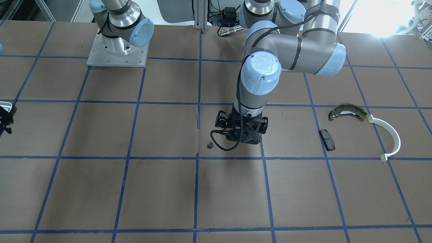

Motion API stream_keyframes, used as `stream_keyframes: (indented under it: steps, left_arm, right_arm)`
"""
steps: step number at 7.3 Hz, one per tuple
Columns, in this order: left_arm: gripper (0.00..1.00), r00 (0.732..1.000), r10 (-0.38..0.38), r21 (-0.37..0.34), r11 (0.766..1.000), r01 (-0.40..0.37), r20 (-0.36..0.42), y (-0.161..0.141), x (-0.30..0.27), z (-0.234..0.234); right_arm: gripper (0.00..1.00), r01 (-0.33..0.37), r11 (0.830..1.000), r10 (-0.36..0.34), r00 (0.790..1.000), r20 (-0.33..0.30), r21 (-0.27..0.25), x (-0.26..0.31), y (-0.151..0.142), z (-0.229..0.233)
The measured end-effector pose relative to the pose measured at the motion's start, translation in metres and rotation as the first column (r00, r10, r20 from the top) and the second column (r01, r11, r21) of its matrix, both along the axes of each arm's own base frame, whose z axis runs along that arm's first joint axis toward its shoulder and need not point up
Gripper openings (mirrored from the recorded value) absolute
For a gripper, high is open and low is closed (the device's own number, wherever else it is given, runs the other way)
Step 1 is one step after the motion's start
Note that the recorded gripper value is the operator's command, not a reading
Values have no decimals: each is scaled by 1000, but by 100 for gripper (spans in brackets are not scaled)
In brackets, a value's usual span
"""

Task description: Place bearing gear from tray to pile

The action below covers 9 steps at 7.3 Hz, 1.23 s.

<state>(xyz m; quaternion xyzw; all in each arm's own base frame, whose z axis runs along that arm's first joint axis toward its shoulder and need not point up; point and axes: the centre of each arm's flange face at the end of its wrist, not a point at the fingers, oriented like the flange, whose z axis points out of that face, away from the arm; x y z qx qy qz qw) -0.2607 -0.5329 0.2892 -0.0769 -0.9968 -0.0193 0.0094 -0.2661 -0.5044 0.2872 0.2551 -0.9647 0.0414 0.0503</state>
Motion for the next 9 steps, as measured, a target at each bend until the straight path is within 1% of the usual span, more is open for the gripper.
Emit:
stream_keyframes:
  steps: [1,2,3,4,5,6,7,8,9]
  left_arm:
    - [100,1000,-15,-11,1000,15,-3,-1,-21,-20]
    - [100,999,-34,-14,999,34,-1,0,-39,-41]
    - [97,999,-48,-15,999,48,-1,1,-51,-59]
    - [94,998,-57,-19,998,57,-3,2,-58,-76]
    - [93,998,-63,-12,998,63,-1,4,-61,-90]
    - [90,998,-65,-1,998,65,1,7,-61,-99]
    - [84,998,-66,10,998,66,4,11,-60,-105]
    - [82,998,-67,21,998,67,6,15,-59,-110]
    - [80,998,-68,29,997,68,6,18,-59,-114]
  right_arm:
    - [99,-48,999,48,999,25,6,-43,28,-15]
    - [97,-102,995,101,993,59,10,-77,49,-37]
    - [95,-162,987,162,983,83,0,-100,60,-59]
    - [90,-209,978,210,974,83,-12,-115,64,-78]
    - [86,-240,971,240,967,81,-14,-124,66,-91]
    - [79,-263,965,264,961,82,-14,-130,69,-99]
    - [78,-274,962,274,958,83,-14,-133,70,-103]
    - [71,-277,961,277,957,87,-13,-133,71,-105]
    - [62,-276,961,276,957,92,-12,-132,72,-107]
